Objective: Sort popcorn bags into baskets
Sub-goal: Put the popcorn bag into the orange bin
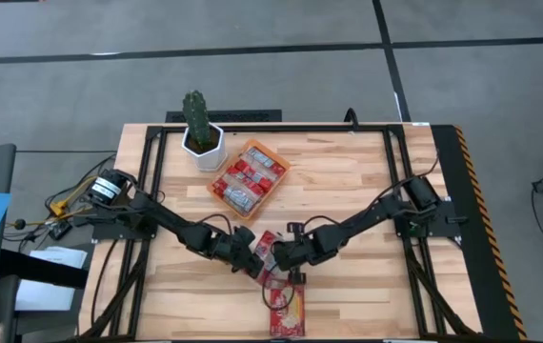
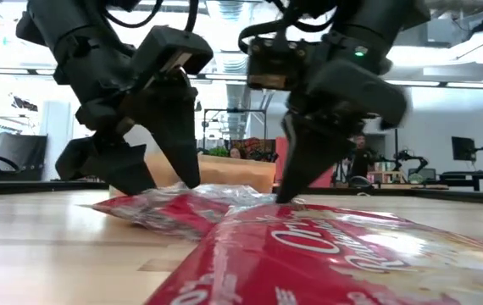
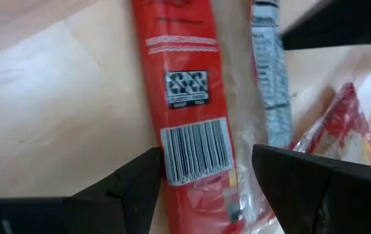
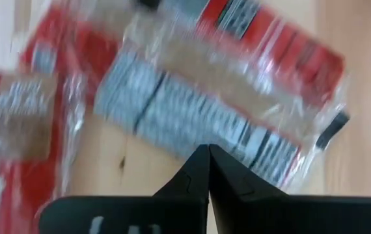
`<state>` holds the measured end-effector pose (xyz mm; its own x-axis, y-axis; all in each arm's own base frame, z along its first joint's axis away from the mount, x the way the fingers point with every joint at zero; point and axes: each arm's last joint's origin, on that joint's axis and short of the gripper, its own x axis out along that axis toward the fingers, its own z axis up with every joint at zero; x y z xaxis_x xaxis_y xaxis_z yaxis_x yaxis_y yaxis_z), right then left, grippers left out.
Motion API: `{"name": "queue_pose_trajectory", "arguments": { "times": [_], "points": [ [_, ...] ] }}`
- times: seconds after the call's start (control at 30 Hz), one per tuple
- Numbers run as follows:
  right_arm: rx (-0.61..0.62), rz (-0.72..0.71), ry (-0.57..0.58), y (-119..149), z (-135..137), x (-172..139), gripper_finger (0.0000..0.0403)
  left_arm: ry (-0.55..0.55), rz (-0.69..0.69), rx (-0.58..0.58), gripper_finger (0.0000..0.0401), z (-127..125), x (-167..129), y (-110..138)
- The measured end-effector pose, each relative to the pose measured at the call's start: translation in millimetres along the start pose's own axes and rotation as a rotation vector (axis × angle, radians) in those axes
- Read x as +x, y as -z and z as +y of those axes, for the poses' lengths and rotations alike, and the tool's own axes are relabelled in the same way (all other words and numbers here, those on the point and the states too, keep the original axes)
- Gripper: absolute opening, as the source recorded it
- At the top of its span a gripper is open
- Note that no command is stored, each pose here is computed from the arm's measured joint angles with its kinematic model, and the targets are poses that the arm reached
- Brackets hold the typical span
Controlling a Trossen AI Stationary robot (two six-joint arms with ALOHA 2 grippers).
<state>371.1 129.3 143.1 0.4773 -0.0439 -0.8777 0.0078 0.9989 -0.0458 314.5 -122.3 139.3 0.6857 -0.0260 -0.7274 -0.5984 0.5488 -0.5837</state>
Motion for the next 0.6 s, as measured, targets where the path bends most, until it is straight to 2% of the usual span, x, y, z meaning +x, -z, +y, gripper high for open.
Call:
{"name": "queue_pose_trajectory", "arguments": {
  "times": [0.2, 0.37, 0.53, 0.6],
  "points": [
    [0.007, -0.068, -0.006, -10, -8, 2, 0.0020, 0.046, -0.027, 0.018, 0.0227, -4, 0, -4],
    [0.017, -0.053, 0.007, -10, -15, 1, 0.0019, 0.049, -0.032, 0.018, 0.0226, -4, 1, -5],
    [0.041, -0.078, 0.006, -13, -9, -32, 0.0026, 0.050, -0.030, 0.011, 0.0226, -4, 1, -5],
    [0.061, -0.056, 0.007, -8, -3, -36, 0.0023, 0.054, -0.028, 0.011, 0.0227, -4, 1, -5]
  ]
}}
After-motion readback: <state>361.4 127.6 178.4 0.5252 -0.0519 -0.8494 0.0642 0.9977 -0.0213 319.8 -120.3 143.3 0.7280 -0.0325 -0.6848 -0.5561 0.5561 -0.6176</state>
